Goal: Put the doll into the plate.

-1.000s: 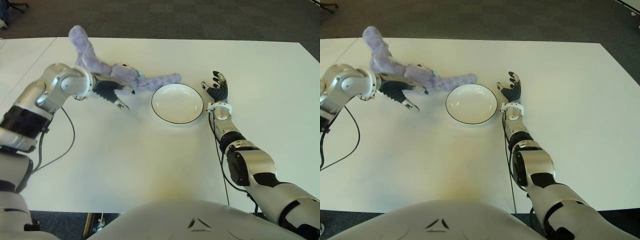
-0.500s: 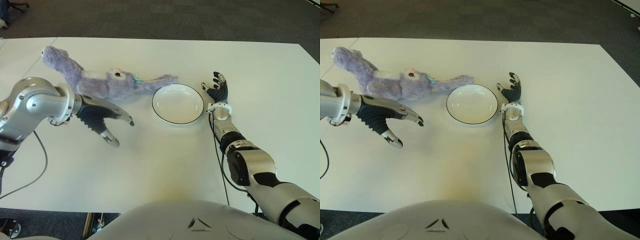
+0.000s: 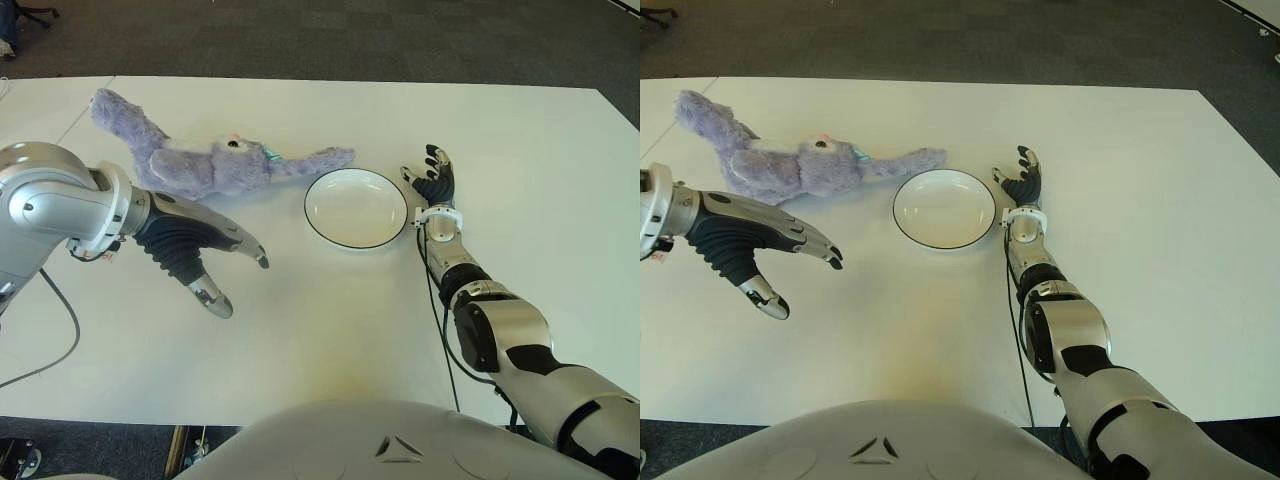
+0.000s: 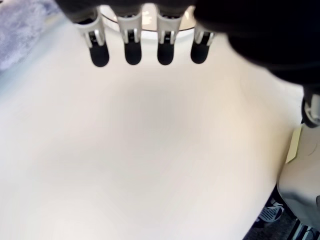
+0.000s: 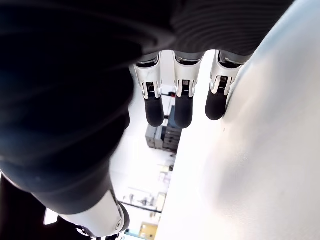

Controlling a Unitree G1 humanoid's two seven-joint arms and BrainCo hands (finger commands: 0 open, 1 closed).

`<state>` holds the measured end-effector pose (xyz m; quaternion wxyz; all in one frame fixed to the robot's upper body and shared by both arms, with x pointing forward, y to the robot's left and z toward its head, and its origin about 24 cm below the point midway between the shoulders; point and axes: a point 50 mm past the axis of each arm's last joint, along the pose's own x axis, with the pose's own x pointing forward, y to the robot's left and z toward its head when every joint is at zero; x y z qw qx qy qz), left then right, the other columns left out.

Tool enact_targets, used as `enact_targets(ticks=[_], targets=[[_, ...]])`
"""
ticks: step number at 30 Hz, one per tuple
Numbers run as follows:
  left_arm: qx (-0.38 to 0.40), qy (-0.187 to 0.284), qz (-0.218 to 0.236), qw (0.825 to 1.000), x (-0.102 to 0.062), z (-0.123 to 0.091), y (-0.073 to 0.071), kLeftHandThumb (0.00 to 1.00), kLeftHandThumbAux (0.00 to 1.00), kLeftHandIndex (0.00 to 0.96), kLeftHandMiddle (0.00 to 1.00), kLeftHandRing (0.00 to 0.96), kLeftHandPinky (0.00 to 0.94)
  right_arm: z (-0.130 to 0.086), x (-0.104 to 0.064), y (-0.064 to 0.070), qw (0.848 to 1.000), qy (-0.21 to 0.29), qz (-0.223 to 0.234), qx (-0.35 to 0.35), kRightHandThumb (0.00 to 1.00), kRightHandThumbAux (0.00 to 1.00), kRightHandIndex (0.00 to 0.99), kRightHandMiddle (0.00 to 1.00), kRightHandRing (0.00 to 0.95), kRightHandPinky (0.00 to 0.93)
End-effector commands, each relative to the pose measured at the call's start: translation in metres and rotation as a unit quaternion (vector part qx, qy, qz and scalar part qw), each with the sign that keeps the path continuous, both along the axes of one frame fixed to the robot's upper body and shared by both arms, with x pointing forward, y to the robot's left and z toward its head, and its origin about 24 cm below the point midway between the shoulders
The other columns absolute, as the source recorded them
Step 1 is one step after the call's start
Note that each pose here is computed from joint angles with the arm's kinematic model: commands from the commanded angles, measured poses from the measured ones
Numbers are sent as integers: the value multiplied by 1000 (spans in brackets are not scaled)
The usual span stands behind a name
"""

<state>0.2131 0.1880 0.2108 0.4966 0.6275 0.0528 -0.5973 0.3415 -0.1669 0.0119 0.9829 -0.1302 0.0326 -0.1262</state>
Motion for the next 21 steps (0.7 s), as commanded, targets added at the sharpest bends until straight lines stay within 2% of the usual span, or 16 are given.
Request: enact_targets(ticks=[1, 9, 14, 16, 18, 21], targets=[[8, 4, -1, 1000, -1, 7, 0, 107, 258, 0, 0, 0, 18, -89, -71, -1, 978, 208, -15, 2, 335, 859, 155, 138, 117, 128], [-39, -38, -8, 998, 4, 19, -3, 173, 276, 0, 0, 0, 7, -90, -72, -1, 978, 209, -14, -1, 332, 860, 148, 135, 116, 133], [-86, -104, -30, 990, 11, 31, -1, 232, 322, 0, 0, 0, 42, -89, -72, -1, 978, 208, -14, -3, 330, 861, 148, 137, 122, 142], [-137, -166, -35, 976, 15, 39, 4, 254, 363, 0, 0, 0, 27, -89, -72, -1, 978, 208, -12, -3, 322, 862, 149, 140, 125, 149], [-163, -201, -37, 965, 17, 42, 7, 265, 385, 0, 0, 0, 3, -89, -72, -1, 978, 208, -11, -3, 317, 864, 151, 141, 124, 146], [-202, -272, -28, 940, 20, 50, 18, 273, 399, 0, 0, 0, 0, -89, -72, -1, 978, 208, -11, -1, 318, 865, 153, 138, 121, 135]])
